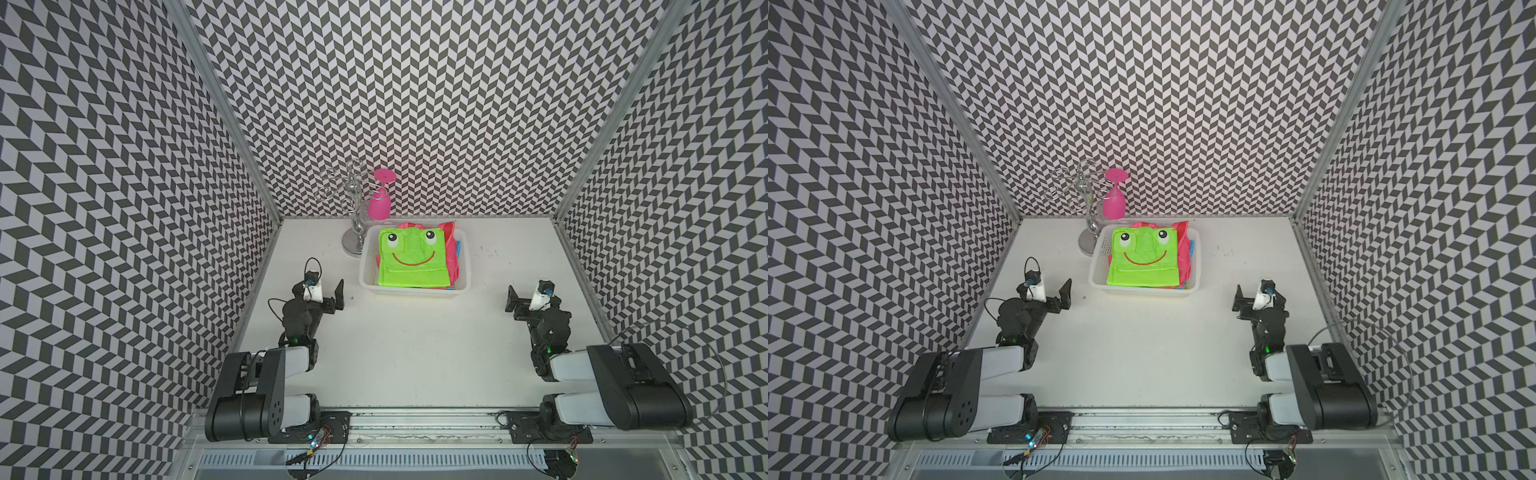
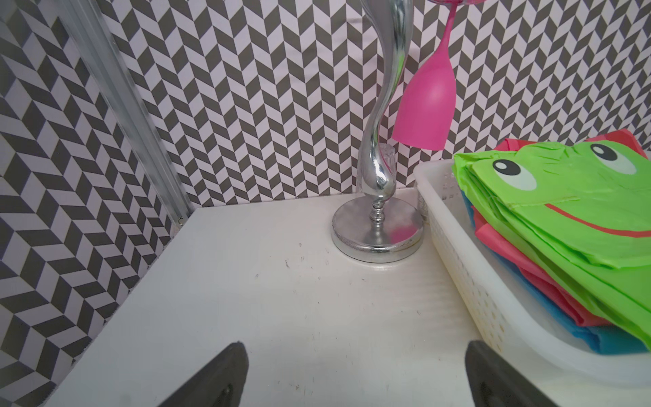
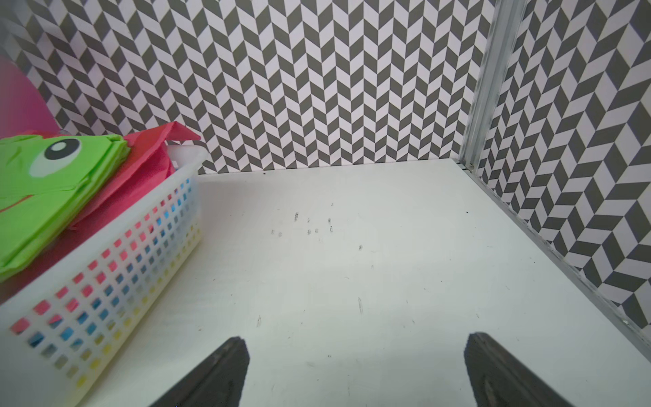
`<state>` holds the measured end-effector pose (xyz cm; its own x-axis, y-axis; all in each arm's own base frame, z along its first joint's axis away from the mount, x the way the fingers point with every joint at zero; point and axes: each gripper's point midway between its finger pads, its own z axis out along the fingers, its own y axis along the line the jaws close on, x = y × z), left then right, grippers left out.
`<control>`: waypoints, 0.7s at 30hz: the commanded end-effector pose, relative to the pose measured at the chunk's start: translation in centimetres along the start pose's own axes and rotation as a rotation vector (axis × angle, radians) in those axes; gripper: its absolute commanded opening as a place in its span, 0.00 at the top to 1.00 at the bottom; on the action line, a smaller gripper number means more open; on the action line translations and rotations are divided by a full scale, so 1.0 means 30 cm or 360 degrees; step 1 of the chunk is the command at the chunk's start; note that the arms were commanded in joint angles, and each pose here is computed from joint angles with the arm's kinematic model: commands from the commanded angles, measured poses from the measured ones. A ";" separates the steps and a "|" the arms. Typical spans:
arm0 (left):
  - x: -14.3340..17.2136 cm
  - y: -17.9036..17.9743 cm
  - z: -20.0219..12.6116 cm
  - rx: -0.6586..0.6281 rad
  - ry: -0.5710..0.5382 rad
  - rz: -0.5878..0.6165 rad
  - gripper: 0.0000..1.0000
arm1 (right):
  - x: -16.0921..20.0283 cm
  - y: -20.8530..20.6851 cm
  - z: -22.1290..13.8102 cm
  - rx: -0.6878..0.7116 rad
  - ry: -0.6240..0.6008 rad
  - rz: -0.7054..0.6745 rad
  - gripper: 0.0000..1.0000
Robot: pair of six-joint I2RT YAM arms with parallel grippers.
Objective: Put the folded raincoat in the basket
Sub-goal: Reset both arms
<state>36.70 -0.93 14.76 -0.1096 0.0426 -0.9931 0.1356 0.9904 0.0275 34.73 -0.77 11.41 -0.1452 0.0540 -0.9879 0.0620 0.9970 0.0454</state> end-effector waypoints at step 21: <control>0.003 -0.023 0.057 0.0043 -0.0094 -0.0018 0.00 | -0.149 0.047 0.098 -0.0078 -0.0207 -0.0012 0.00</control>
<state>37.92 -1.78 13.01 -0.1038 0.0144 -0.9945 0.1649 0.9863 -0.0029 38.07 0.40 14.45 -0.0453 0.0380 -0.9983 -0.0017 0.9993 0.0381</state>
